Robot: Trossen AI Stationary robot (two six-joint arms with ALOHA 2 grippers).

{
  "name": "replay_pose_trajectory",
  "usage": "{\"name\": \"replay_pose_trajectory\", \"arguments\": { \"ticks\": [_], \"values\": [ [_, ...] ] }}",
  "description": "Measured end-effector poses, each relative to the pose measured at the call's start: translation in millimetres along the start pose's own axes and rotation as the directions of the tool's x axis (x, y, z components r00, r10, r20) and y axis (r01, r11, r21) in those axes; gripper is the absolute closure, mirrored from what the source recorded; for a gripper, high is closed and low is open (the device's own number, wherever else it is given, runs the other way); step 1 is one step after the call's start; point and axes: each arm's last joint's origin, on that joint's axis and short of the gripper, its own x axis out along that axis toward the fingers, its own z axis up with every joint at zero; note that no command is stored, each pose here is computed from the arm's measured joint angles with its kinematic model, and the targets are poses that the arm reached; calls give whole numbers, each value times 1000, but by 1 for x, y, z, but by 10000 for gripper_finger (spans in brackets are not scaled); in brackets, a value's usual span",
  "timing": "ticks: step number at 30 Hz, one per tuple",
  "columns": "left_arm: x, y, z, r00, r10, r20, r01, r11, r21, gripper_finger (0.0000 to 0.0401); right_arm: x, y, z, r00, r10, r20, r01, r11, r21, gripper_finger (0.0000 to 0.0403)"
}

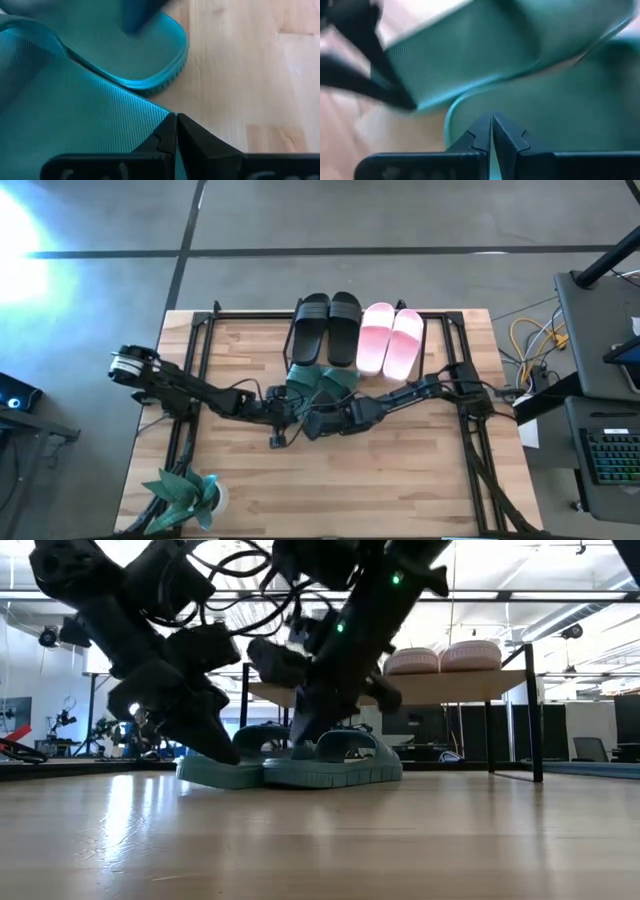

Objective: Pick and place slides into the shelf
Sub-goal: Put the green slipper under the shelf

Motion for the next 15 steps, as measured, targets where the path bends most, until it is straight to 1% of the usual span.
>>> {"name": "replay_pose_trajectory", "arguments": {
  "ticks": [3, 5, 10, 15],
  "values": [
    [3, 2, 2, 1000, 3, 23, -4, 1000, 18, 401, 12, 3, -12, 998, 22, -60, -23, 1000, -11, 392],
    [2, 3, 4, 999, 16, 36, -18, 999, 31, 401, 16, 5, -17, 998, 24, -66, -25, 1000, -18, 392],
    [-2, 9, 9, 997, 49, 67, -51, 998, 33, 401, 12, 9, -26, 996, 23, -84, -24, 1000, -12, 392],
    [-2, 15, 10, 996, 63, 69, -66, 997, 41, 401, 3, 9, -38, 991, -30, -134, 27, 999, -23, 392]
  ]
}}
